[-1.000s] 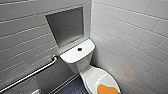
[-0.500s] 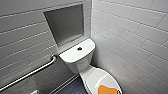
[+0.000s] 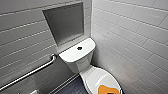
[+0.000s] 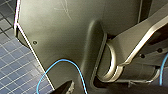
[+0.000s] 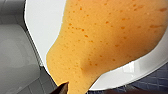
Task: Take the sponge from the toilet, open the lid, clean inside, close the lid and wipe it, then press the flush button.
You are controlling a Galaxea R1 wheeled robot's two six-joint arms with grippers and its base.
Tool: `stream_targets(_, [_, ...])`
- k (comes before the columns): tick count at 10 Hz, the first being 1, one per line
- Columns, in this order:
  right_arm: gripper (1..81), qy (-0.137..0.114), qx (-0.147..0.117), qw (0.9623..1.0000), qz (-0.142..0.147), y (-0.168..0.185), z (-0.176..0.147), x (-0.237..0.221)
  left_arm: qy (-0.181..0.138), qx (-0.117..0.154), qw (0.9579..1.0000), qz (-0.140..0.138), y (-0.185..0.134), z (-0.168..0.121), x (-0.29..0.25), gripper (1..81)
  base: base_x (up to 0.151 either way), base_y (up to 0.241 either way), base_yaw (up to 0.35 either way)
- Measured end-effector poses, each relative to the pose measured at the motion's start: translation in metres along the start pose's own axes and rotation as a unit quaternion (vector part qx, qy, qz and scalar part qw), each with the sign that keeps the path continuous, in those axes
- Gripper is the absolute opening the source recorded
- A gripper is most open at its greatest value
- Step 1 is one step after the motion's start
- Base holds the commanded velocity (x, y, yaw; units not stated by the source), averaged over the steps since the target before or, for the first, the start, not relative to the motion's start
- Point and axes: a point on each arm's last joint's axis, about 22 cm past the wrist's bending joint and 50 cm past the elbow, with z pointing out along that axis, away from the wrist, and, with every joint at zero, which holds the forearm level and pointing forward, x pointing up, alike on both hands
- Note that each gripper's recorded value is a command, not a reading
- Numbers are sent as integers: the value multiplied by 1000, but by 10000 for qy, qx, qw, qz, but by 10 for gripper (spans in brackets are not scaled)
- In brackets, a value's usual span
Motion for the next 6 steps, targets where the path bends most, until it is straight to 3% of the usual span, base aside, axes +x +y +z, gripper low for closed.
stream_targets(6, [811, 175, -101, 9998, -17, 8, 18, 9, -11, 0, 10000, -2, 0, 0, -1, 811, 0, 0, 0])
